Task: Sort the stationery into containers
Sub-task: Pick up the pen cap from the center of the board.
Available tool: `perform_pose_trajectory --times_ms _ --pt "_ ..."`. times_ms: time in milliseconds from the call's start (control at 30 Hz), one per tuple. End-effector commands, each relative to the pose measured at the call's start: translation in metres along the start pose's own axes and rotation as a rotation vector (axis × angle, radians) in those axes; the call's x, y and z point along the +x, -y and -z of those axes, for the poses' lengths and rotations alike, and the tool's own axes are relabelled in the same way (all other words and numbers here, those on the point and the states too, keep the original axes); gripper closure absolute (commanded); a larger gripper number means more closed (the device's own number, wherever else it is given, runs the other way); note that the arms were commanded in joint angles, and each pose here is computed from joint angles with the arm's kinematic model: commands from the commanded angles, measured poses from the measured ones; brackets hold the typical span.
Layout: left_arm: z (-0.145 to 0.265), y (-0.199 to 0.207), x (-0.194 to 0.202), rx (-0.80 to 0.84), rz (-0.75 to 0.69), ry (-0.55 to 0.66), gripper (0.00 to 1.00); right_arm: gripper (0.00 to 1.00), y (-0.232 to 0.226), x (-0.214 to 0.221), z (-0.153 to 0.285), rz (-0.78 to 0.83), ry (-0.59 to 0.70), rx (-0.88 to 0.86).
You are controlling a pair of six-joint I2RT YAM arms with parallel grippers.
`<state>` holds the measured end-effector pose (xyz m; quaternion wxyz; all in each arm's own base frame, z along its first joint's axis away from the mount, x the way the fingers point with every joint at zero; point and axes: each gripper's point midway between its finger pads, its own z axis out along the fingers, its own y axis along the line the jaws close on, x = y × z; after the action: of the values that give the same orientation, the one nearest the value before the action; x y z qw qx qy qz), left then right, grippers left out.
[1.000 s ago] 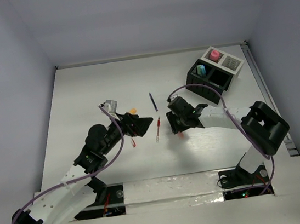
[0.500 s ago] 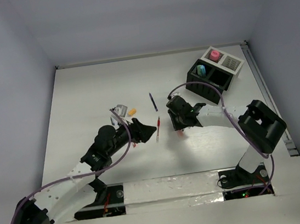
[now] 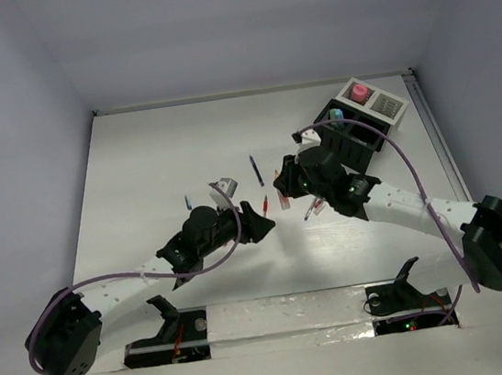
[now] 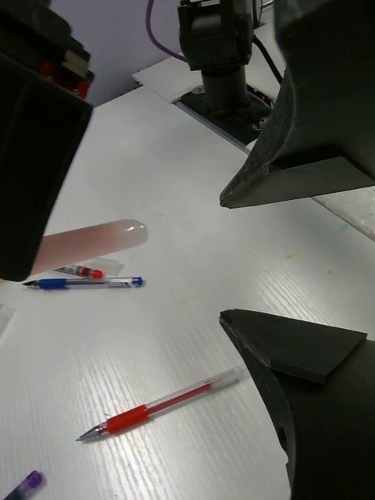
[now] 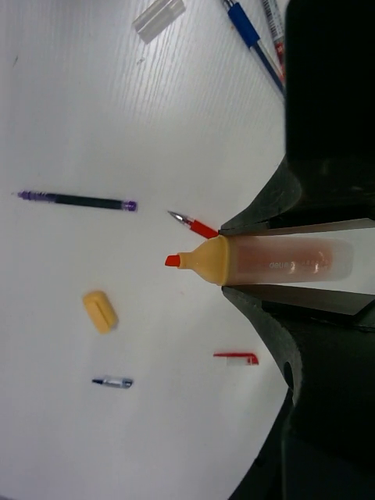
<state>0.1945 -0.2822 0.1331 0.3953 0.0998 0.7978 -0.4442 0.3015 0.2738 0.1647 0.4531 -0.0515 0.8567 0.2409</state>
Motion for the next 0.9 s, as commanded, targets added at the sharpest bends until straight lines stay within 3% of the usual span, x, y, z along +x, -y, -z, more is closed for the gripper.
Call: perform_pose_trajectory --times_ms 0,567,767,867 --pt "-0.007 0.033 -0.045 0.093 -0.034 0.136 0.49 0.91 -0.026 -0.014 0.006 -0.062 0.08 -0.109" --pt "-0.027 0.028 -0.067 0.048 -0.051 0.214 0.59 0.91 -0.074 -0.011 0.017 -0.084 0.108 -0.26" --pt "-0.028 0.028 -0.071 0.039 -0.056 0.225 0.73 0.91 -0.078 -0.011 0.02 -0.088 0.115 -0.271" --pt "-0.03 0.026 -0.067 0.035 -0.054 0.207 0.94 0.91 -0.079 -0.014 0.023 -0.089 0.124 -0.28"
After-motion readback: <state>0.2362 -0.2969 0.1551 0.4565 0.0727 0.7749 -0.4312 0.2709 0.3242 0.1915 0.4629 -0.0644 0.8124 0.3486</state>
